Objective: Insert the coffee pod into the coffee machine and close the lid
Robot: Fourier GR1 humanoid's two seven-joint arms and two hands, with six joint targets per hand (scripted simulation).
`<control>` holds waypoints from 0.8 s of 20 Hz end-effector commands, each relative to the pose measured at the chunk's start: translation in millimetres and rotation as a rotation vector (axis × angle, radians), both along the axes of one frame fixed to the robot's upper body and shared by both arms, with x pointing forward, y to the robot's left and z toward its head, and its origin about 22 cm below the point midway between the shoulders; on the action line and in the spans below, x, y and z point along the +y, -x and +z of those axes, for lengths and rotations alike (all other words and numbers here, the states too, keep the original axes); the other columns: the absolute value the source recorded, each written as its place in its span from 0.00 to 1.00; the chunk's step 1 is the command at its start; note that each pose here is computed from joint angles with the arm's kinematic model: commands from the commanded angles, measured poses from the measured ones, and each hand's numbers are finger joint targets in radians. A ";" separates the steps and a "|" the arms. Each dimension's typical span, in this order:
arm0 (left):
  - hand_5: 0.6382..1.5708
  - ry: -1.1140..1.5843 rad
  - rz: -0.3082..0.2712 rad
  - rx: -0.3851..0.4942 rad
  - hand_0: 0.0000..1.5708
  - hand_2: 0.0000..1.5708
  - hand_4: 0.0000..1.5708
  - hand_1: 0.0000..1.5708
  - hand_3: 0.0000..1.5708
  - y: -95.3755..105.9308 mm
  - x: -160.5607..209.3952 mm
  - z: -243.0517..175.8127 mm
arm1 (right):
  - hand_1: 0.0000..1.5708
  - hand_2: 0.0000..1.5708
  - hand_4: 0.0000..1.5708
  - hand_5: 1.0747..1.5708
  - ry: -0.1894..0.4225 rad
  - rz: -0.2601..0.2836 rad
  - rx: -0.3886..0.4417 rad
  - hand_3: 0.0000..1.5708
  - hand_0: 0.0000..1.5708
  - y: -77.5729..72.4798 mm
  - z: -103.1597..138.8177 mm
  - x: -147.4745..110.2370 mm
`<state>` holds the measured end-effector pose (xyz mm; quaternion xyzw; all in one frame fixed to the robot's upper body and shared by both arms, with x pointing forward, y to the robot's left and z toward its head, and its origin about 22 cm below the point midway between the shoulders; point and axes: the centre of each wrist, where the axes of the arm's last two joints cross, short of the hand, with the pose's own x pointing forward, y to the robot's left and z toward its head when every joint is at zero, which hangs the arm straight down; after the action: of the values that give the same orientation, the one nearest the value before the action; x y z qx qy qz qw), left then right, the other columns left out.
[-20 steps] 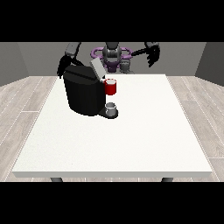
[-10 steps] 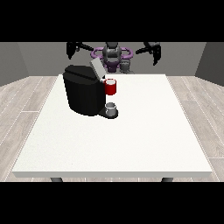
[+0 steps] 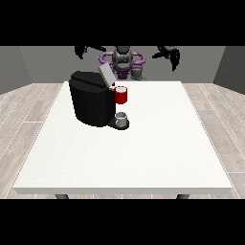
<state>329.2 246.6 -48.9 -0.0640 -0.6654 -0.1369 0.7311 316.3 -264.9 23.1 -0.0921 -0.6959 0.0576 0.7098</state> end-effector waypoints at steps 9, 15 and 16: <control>1.00 0.013 -0.002 -0.112 0.00 0.00 0.17 0.00 0.00 11.4 -19.5 34.8 | 0.00 0.00 0.08 1.00 -0.178 -0.002 0.004 0.00 0.00 -38.5 26.9 -8.8; 1.00 0.018 0.032 -0.152 0.00 0.00 0.22 0.00 0.00 16.3 15.3 55.0 | 0.00 0.00 0.04 1.00 -0.178 0.037 0.022 0.00 0.00 -46.3 29.6 0.2; 1.00 0.014 0.045 -0.153 0.00 0.00 0.23 0.00 0.00 21.5 3.4 55.3 | 0.00 0.00 0.00 1.00 -0.140 0.054 0.035 0.00 0.00 -54.3 42.6 14.8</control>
<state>317.5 244.9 -0.3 -0.0479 -0.7174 -0.1296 0.6828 364.2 -262.4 60.2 -0.0249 -0.6936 0.0098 0.7199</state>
